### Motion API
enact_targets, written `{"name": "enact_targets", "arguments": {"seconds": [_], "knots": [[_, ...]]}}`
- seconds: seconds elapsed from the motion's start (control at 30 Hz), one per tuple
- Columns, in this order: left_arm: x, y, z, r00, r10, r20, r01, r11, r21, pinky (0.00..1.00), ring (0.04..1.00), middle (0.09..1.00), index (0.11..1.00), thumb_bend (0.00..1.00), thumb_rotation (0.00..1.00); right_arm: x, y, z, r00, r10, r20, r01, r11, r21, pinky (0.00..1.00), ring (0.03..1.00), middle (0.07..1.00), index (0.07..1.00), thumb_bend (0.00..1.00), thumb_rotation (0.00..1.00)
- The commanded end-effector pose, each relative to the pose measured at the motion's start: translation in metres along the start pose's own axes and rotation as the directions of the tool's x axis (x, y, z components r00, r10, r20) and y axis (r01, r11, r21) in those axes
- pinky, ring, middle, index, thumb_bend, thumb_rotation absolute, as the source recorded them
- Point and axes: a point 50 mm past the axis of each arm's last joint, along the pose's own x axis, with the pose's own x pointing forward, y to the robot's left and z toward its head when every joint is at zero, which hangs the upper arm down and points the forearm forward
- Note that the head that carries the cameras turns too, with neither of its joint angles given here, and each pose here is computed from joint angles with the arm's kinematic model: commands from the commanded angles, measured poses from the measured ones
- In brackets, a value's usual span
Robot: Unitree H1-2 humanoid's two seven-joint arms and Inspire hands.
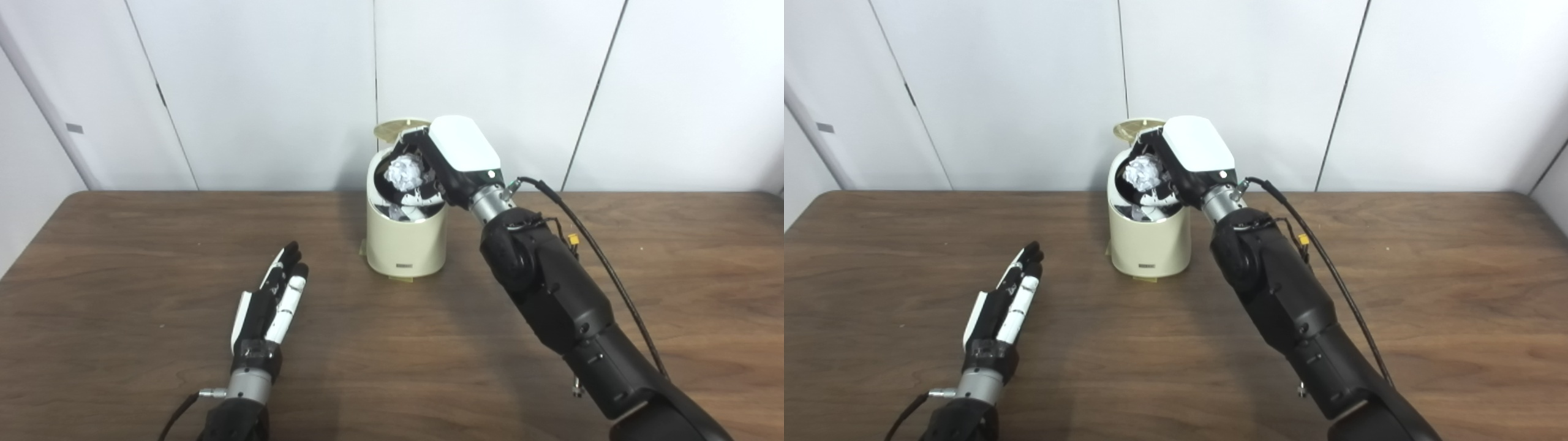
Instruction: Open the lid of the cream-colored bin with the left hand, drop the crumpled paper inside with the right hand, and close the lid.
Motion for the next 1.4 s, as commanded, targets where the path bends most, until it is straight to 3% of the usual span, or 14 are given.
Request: {"name": "enact_targets", "arguments": {"seconds": [0.0,0.3,0.37,0.43,0.47,0.53,0.73,0.77,0.8,0.87,1.37], "knots": [[0.0009,-0.0038,0.0064,1.000,-0.007,0.030,0.007,1.000,-0.017,1.00,0.983,0.960,0.994,0.60,0.75,0.0144,-0.0213,0.0030,0.999,-0.038,0.027,0.039,0.999,-0.037,0.34,0.392,0.513,0.516,0.50,0.00],[0.0016,-0.0042,0.0070,1.000,-0.002,0.031,0.003,1.000,-0.020,1.00,0.976,0.957,0.989,0.60,0.73,0.0125,-0.0206,-0.0002,1.000,-0.002,0.007,0.003,0.993,-0.120,0.34,0.389,0.509,0.549,0.51,0.00],[0.0020,-0.0042,0.0065,0.999,0.000,0.033,0.001,1.000,-0.020,1.00,0.974,0.955,0.988,0.60,0.74,0.0120,-0.0202,-0.0009,1.000,0.005,0.004,-0.005,0.990,-0.142,0.29,0.366,0.488,0.556,0.51,0.00],[0.0024,-0.0043,0.0057,0.999,0.001,0.033,0.000,1.000,-0.018,1.00,0.971,0.956,0.988,0.59,0.74,0.0116,-0.0194,-0.0019,1.000,0.016,-0.006,-0.017,0.987,-0.158,0.17,0.244,0.475,0.503,0.53,0.00],[0.0025,-0.0043,0.0054,0.999,0.000,0.033,0.000,1.000,-0.017,1.00,0.971,0.957,0.987,0.60,0.74,0.0113,-0.0190,-0.0024,1.000,0.020,-0.009,-0.022,0.986,-0.162,0.12,0.176,0.337,0.496,0.53,0.08],[0.0032,-0.0045,0.0048,0.999,0.000,0.033,0.001,1.000,-0.017,1.00,0.970,0.958,0.987,0.60,0.74,0.0108,-0.0183,-0.0032,1.000,0.028,-0.014,-0.030,0.985,-0.167,0.06,0.111,0.223,0.493,0.53,0.12],[0.0046,-0.0046,0.0051,0.999,0.000,0.033,0.000,1.000,-0.021,1.00,0.976,0.956,0.988,0.60,0.74,0.0101,-0.0163,-0.0041,0.998,0.048,-0.030,-0.052,0.982,-0.182,0.04,0.094,0.192,0.494,0.53,0.14],[0.0047,-0.0044,0.0052,0.999,0.000,0.033,0.000,1.000,-0.020,1.00,0.976,0.957,0.988,0.60,0.74,0.0100,-0.0160,-0.0040,0.998,0.046,-0.030,-0.051,0.981,-0.187,0.04,0.094,0.191,0.559,0.74,0.13],[0.0049,-0.0044,0.0053,0.999,0.000,0.034,0.000,1.000,-0.020,1.00,0.976,0.956,0.987,0.61,0.74,0.0098,-0.0159,-0.0040,0.999,0.045,-0.028,-0.050,0.981,-0.190,0.04,0.094,0.190,0.592,0.86,0.13],[0.0050,-0.0043,0.0057,0.999,0.001,0.034,0.000,1.000,-0.018,1.00,0.976,0.957,0.988,0.61,0.74,0.0095,-0.0160,-0.0037,0.999,0.044,-0.026,-0.048,0.980,-0.193,0.04,0.094,0.188,0.620,0.96,0.13],[0.0055,-0.0063,0.0068,0.999,-0.001,0.036,0.002,1.000,-0.024,1.00,0.970,0.958,0.986,0.60,0.73,0.0071,-0.0177,-0.0037,0.999,0.039,-0.018,-0.041,0.985,-0.169,0.08,0.143,0.264,0.616,0.99,0.11]]}}
